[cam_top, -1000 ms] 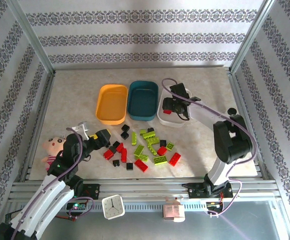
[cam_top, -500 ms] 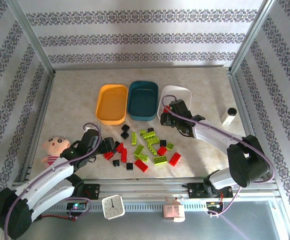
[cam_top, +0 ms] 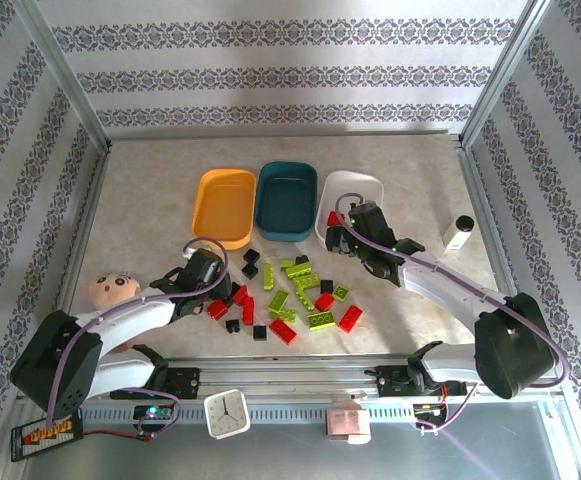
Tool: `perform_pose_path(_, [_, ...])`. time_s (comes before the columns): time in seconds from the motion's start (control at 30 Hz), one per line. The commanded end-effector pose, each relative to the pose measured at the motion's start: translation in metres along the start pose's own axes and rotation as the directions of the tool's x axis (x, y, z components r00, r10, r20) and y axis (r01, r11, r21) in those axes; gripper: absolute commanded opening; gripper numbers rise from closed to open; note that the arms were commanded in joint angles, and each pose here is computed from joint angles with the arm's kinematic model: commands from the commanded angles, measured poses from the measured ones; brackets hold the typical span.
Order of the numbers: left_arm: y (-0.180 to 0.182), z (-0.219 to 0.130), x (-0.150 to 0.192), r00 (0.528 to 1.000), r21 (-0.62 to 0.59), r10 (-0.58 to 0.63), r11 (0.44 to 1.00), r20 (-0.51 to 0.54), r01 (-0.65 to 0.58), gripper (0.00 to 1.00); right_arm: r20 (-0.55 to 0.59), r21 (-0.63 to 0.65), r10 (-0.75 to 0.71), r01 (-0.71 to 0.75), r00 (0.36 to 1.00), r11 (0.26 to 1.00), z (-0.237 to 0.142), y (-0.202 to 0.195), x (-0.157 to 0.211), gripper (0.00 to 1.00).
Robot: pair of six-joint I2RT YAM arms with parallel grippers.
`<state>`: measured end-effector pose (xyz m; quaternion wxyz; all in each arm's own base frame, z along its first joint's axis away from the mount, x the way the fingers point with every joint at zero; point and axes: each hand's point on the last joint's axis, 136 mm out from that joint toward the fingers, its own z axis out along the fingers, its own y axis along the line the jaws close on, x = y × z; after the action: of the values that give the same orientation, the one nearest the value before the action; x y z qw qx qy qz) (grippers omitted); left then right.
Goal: Sort the legos into containers by color
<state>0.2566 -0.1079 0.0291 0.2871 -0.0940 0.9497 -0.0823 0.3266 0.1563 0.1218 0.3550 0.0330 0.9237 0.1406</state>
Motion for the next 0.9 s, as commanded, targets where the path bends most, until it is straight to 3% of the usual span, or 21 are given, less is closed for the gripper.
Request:
perform_pose_path(0.0, [0.0, 0.002, -0.012, 0.999, -0.007, -0.018, 1.0, 0.044, 0.018, 0.5, 0.023, 0.006, 0.027, -0.027, 0.999, 1.0, -0.007, -0.006, -0.003, 0.73])
perform_pose_path(0.3, [0.007, 0.003, 0.001, 1.0, -0.011, -0.018, 1.0, 0.019, 0.019, 0.26, 0.039, 0.01, 0.056, -0.056, 0.998, 0.998, -0.012, -0.012, -0.007, 0.73])
perform_pose_path(0.43, [0.0, -0.006, -0.007, 0.999, 0.019, -0.022, 1.0, 0.034, 0.021, 0.2, 0.049, 0.014, 0.067, -0.067, 0.997, 0.998, -0.013, -0.015, -0.008, 0.73])
perform_pose_path(0.7, [-0.044, -0.051, -0.103, 0.98, 0.125, -0.037, 0.992, 0.194, 0.013, 0.18, 0.05, 0.011, 0.08, -0.08, 0.996, 0.997, -0.018, -0.019, -0.002, 0.73])
perform_pose_path(0.87, [-0.041, -0.033, -0.164, 0.971, 0.124, -0.098, 0.99, 0.218, 0.072, 0.13, 0.028, 0.019, 0.077, -0.078, 0.997, 0.997, -0.018, -0.024, 0.009, 0.73])
